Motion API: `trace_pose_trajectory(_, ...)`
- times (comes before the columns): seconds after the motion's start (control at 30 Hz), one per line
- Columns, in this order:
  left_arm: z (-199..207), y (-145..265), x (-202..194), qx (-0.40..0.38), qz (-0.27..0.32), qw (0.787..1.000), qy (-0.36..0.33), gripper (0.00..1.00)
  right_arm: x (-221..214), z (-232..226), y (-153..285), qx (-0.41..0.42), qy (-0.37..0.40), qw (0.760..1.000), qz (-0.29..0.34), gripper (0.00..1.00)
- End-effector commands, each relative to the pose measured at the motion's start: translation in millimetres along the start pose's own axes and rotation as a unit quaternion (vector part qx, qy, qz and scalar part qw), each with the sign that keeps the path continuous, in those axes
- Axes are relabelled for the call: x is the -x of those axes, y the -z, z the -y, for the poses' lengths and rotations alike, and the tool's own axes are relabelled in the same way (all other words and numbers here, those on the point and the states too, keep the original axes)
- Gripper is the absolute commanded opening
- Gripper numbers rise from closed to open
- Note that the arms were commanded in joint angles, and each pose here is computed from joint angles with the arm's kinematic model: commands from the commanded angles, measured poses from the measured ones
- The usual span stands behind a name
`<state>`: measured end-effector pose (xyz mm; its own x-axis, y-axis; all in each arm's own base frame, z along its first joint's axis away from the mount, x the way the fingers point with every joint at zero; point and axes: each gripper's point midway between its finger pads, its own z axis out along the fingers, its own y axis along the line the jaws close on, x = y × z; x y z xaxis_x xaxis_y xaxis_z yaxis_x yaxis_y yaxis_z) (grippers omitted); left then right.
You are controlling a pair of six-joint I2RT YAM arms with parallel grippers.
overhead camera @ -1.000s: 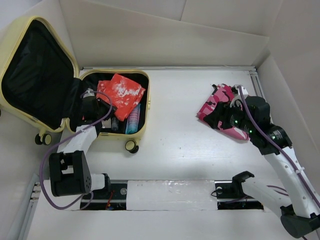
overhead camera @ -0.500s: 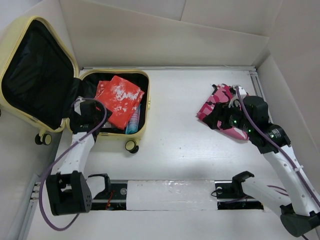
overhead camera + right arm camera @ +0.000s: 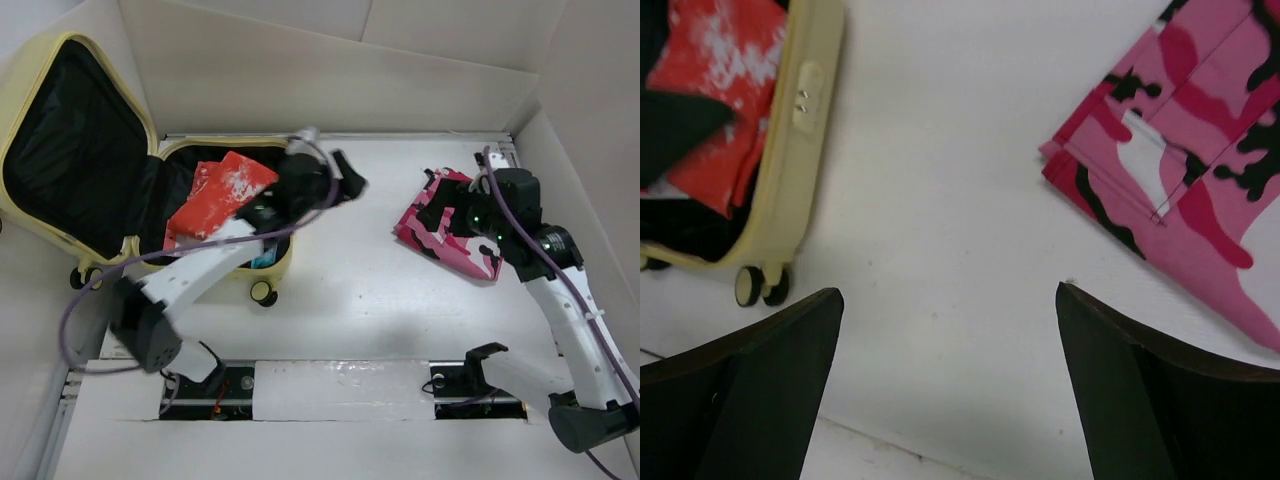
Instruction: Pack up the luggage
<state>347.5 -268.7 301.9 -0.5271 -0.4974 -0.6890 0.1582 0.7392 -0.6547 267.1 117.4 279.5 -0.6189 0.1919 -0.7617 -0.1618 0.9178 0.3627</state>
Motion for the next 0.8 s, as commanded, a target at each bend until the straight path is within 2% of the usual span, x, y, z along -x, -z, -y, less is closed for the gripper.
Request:
trace_pose_trajectory(0.0,37.1,-37.1,-98.7,-0.001,-0.11,0.994,-0.017,0.73,59.9,-12.6,45.1,-0.001,-0.016,0.994,0.104,0.93)
trace_pose_trajectory(0.07,60.1,-50.3,-132.4,-0.033,-0.152,0.988,0.011,0.73,71.4,-13.5,62.8,-0.005,-0.029,0.991,0.129,0.93)
trace_pose_trajectory(0.1,60.3,-63.0,-166.8,-0.037,-0.188,0.981,0.021,0.74,78.7,-12.6,68.2,-0.012,-0.03,0.989,0.142,0.93)
trace_pose_trajectory(0.17,96.0,-74.2,-184.5,-0.086,-0.211,0.972,0.054,0.74,91.6,-16.8,88.7,-0.011,-0.041,0.985,0.168,0.94)
trace_pose_trajectory(0.2,96.4,-87.8,-220.8,-0.081,-0.241,0.966,0.044,0.74,98.1,-18.6,98.5,-0.01,-0.041,0.982,0.184,0.94)
trace_pose_trajectory(0.3,132.1,-99.1,-242.0,-0.088,-0.263,0.96,0.045,0.74,108.3,-25.3,119.1,-0.002,-0.04,0.979,0.201,0.94)
trace_pose_trajectory(0.4,123.0,-117.6,-290.9,-0.064,-0.294,0.951,0.069,0.74,108.5,-32.9,124.8,0.016,-0.036,0.979,0.199,0.94)
trace_pose_trajectory(0.47,114.6,-125.4,-303.1,-0.051,-0.299,0.949,0.082,0.71,101.3,-36.3,120.5,0.027,-0.038,0.982,0.182,0.94)
trace_pose_trajectory(0.57,95.0,-144.9,-316.0,-0.027,-0.288,0.952,0.102,0.61,93.2,-38.8,125.1,0.04,-0.036,0.982,0.18,0.94)
trace_pose_trajectory(0.7,72.0,-160.1,-334.3,0.007,-0.297,0.948,0.116,0.57,88.2,-38.5,121.9,0.041,-0.036,0.984,0.169,0.94)
trace_pose_trajectory(0.77,71.4,-173.2,-326.3,0.017,-0.277,0.953,0.121,0.55,85.3,-38.8,119.2,0.044,-0.036,0.985,0.163,0.93)
